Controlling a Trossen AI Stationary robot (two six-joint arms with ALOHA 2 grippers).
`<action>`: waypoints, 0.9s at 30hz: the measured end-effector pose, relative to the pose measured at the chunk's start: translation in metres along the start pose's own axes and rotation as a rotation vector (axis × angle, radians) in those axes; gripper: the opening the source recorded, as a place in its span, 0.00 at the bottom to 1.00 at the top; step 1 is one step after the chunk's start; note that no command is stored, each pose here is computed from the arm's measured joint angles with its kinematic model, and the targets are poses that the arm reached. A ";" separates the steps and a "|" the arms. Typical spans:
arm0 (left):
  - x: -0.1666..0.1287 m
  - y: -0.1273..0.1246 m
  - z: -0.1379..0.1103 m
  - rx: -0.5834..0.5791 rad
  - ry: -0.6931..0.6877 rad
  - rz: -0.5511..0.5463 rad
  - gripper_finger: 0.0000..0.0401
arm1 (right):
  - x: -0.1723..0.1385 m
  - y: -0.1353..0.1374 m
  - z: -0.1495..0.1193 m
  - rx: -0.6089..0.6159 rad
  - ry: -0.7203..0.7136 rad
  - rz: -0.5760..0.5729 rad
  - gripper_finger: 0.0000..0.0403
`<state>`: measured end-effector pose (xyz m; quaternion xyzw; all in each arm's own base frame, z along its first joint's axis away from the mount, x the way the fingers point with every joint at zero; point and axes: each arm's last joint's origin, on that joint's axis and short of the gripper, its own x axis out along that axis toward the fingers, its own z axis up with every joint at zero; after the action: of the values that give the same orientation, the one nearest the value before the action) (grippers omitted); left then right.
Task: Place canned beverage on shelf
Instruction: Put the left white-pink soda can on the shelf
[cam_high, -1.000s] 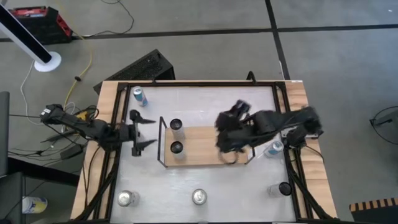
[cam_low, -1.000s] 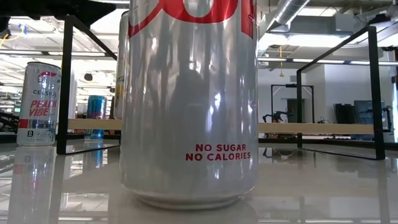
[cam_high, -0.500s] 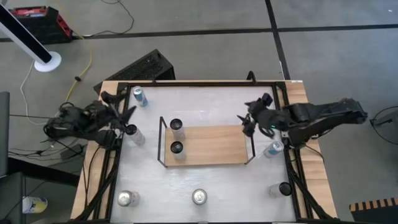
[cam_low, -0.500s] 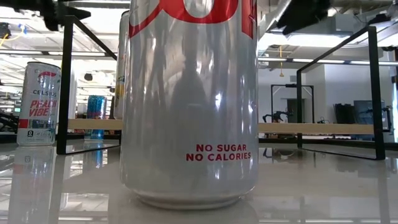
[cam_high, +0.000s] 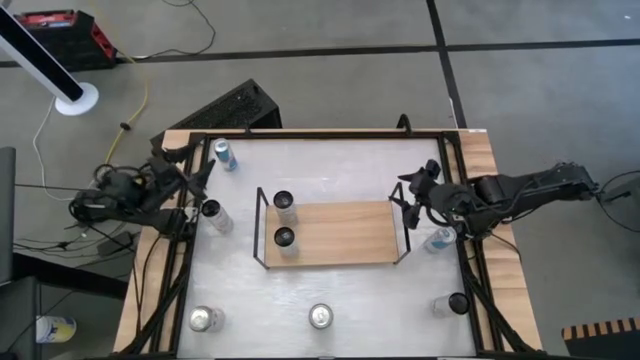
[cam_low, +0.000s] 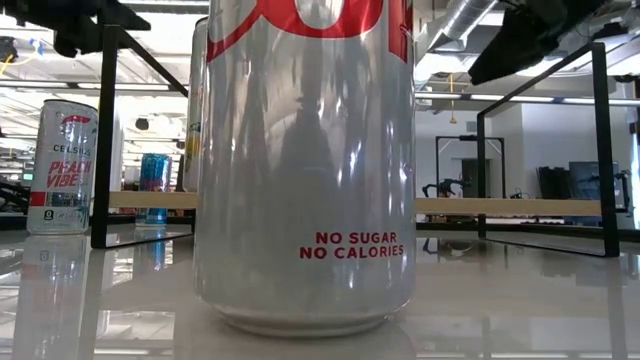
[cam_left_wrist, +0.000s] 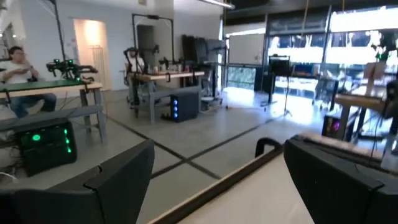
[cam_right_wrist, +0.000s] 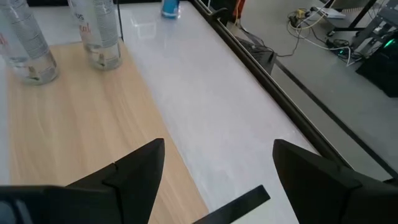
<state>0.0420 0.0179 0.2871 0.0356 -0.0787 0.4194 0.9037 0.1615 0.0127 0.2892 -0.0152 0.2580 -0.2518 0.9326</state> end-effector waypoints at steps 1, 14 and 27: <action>0.000 0.000 -0.001 0.013 0.008 -0.003 0.86 | 0.000 0.000 0.000 0.001 0.000 -0.002 0.81; -0.004 0.012 0.008 0.004 -0.011 0.173 0.86 | 0.004 0.003 0.004 0.046 -0.029 0.002 0.81; -0.017 0.051 0.060 0.105 -0.033 0.349 0.86 | 0.004 0.003 0.004 0.047 -0.029 0.003 0.81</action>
<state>-0.0145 0.0306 0.3428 0.0755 -0.0762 0.5729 0.8126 0.1678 0.0129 0.2908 0.0036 0.2384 -0.2563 0.9367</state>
